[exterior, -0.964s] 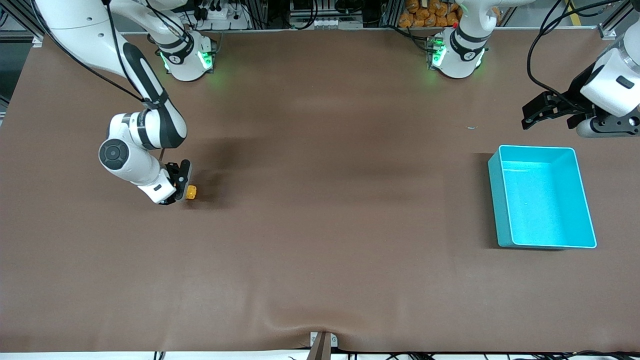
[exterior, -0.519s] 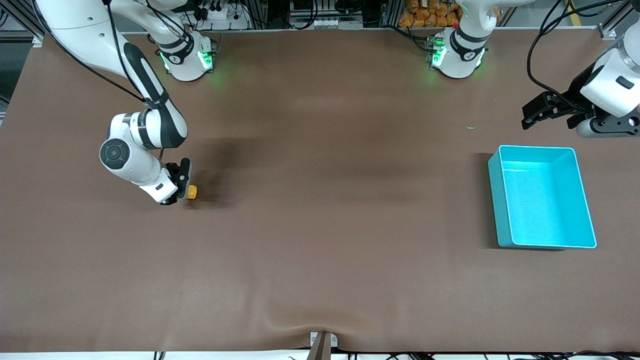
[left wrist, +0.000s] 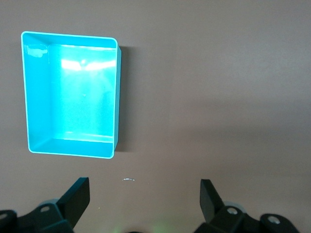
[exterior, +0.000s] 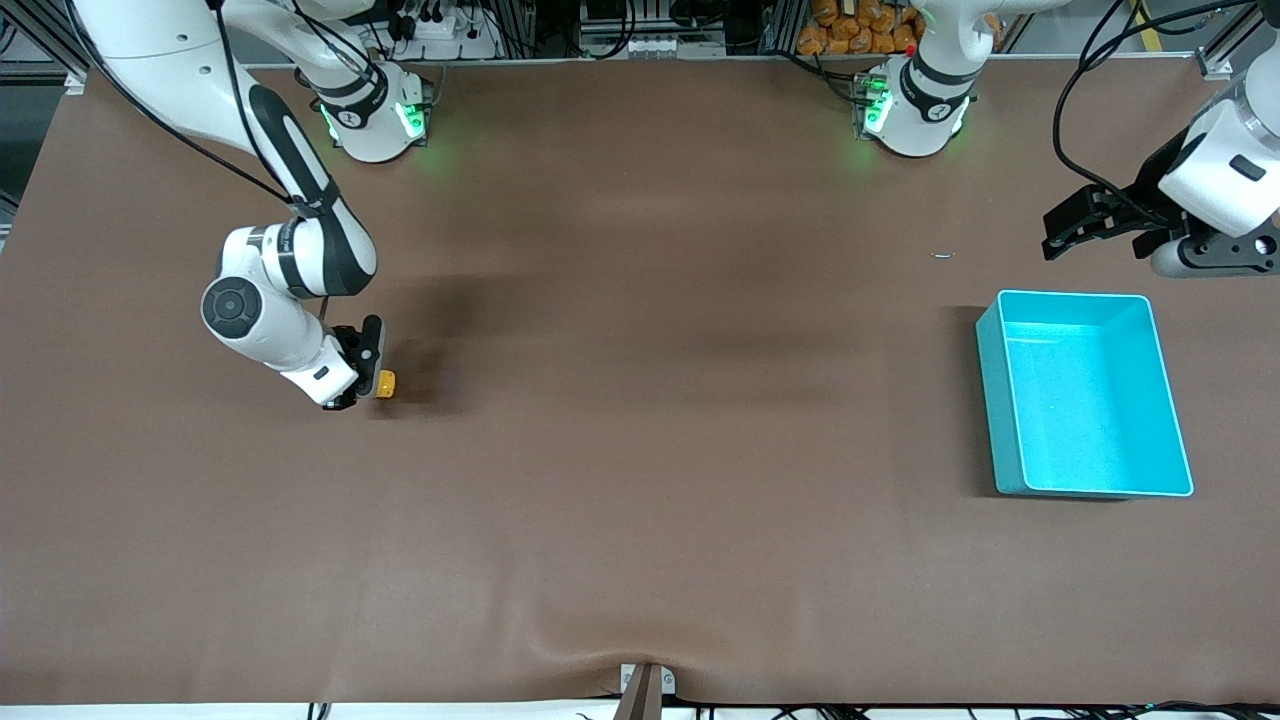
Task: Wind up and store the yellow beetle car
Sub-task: 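Lower the right gripper and close it on the yellow car, then press the car down and drag it backward with the right gripper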
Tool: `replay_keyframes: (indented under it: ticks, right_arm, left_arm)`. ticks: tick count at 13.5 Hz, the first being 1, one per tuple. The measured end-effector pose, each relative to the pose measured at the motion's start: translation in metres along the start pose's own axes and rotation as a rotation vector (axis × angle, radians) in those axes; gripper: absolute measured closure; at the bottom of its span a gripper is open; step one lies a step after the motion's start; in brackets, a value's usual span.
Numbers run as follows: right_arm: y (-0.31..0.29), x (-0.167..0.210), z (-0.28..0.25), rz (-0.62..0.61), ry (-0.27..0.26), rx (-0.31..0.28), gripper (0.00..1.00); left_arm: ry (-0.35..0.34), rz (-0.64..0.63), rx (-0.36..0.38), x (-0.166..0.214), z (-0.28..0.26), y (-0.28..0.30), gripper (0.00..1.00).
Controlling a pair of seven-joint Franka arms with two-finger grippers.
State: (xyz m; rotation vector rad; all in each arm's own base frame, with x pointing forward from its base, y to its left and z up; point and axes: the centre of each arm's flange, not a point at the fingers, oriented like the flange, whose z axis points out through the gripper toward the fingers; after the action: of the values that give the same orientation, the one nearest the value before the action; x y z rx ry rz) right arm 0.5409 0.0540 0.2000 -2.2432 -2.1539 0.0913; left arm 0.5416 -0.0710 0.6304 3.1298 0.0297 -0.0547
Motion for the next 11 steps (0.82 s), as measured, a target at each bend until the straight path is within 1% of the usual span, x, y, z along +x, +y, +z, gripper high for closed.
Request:
replay_keyframes:
  ticks: [11]
  right_arm:
    - [0.002, -0.017, 0.001, 0.033, 0.001, 0.003, 0.62]
  left_arm:
    - [-0.002, -0.013, 0.000, 0.001, 0.000, -0.007, 0.00]
